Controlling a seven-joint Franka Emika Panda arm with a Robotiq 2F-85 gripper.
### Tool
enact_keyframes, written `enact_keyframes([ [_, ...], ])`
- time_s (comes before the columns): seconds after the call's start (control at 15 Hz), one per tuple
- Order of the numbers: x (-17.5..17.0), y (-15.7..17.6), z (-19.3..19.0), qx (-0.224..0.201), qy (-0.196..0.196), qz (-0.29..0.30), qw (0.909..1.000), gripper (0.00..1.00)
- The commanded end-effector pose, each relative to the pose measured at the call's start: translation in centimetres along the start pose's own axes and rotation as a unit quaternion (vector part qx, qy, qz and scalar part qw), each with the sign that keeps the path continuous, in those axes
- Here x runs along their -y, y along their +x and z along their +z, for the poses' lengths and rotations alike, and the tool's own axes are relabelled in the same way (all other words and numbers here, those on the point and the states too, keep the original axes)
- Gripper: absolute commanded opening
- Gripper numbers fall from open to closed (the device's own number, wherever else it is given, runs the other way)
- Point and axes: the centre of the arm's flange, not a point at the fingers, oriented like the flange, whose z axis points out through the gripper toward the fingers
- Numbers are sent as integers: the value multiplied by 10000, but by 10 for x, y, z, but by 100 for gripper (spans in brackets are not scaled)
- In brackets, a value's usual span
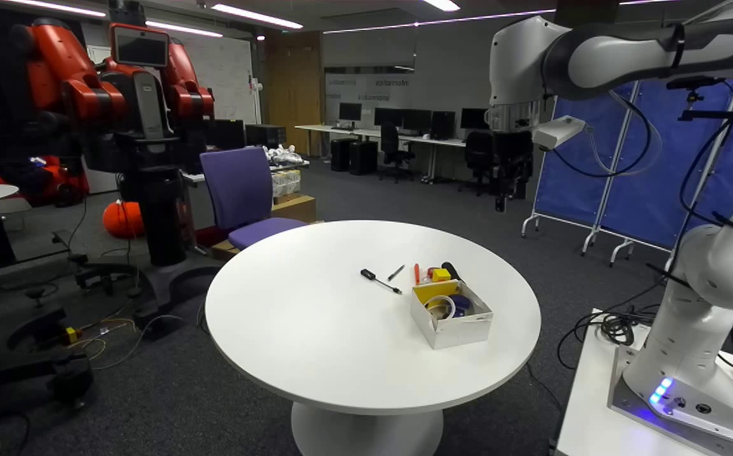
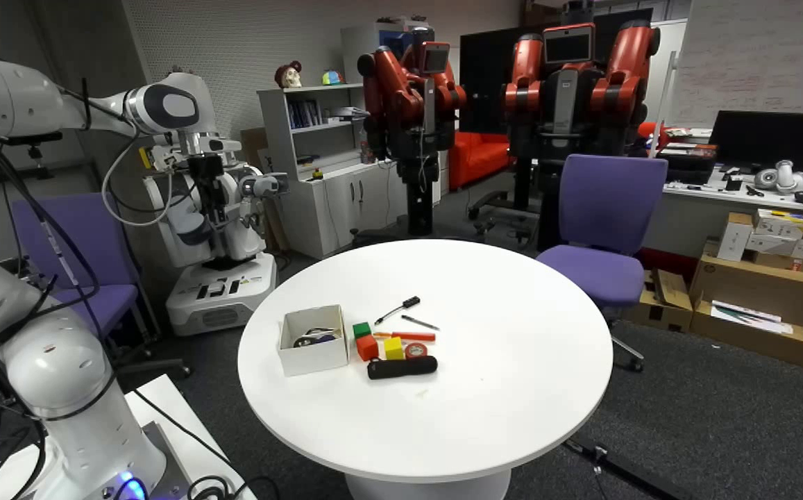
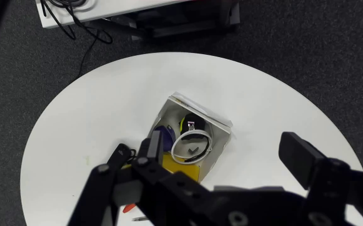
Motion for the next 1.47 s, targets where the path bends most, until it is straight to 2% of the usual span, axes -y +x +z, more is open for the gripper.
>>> enact_keyframes([
  [0.0,0,0,0,0,0,0,10000,100],
  [1.13,0,0,0,0,0,0,10000,100],
  [1.27,3,4,-10,-149,186,150,9996,100],
  [1.4,-5,19,-14,-124,401,388,9984,100],
])
